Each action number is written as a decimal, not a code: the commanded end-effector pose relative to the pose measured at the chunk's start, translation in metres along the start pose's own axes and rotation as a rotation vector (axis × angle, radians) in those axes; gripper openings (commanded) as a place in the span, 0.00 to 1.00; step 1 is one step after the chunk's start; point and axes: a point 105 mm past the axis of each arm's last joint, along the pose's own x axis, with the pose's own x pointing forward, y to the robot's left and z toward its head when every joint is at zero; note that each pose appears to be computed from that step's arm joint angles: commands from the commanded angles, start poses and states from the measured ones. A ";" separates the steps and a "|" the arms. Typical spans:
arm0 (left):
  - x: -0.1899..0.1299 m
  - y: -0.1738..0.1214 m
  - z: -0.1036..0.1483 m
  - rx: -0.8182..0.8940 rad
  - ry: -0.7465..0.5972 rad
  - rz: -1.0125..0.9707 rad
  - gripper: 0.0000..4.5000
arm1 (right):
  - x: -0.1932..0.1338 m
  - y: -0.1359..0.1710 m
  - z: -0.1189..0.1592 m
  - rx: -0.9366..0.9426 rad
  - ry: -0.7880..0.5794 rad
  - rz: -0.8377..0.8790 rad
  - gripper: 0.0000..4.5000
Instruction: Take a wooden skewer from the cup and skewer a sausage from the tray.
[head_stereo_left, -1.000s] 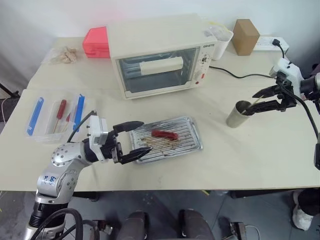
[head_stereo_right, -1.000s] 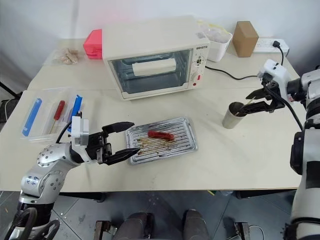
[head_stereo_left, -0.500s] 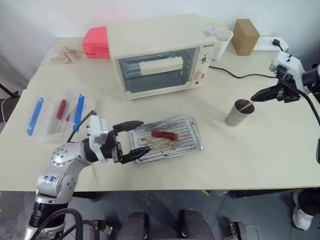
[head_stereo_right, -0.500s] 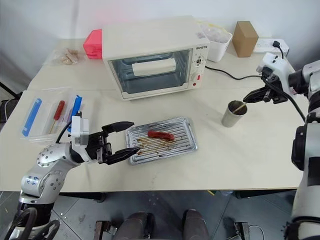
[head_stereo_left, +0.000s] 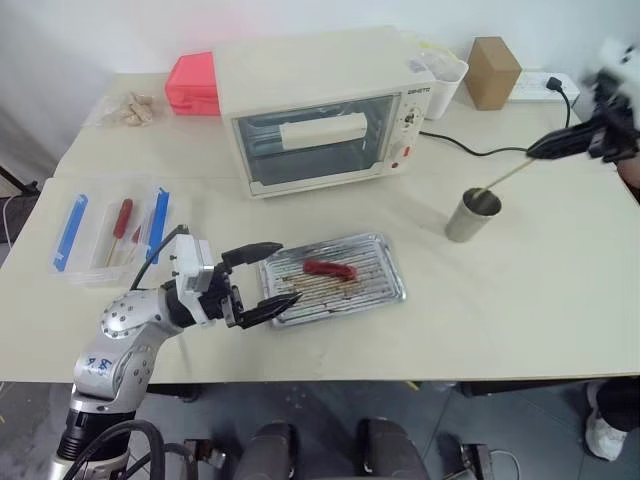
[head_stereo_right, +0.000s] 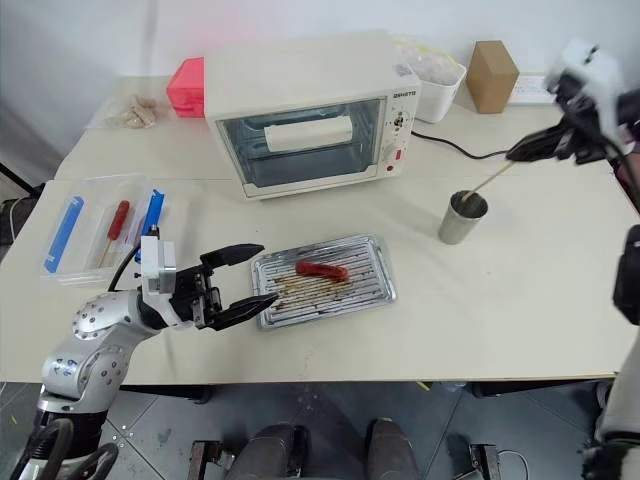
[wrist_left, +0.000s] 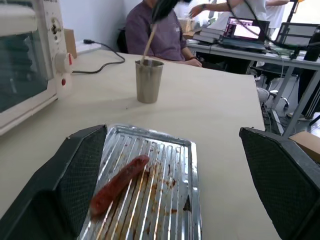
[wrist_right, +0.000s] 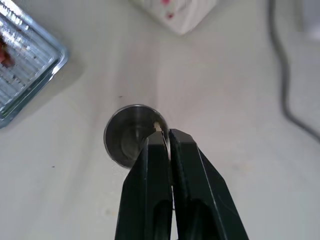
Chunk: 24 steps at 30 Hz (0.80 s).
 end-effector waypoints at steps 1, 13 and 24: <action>-0.010 0.000 0.009 0.053 -0.004 0.020 1.00 | -0.029 0.004 0.029 -0.047 -0.126 0.016 0.01; -0.053 0.009 -0.001 0.019 0.086 0.152 1.00 | 0.013 0.078 0.044 -0.026 -0.475 0.499 0.01; -0.068 -0.013 0.002 -0.077 0.109 0.124 1.00 | 0.058 0.186 0.026 -0.026 -0.706 0.899 0.01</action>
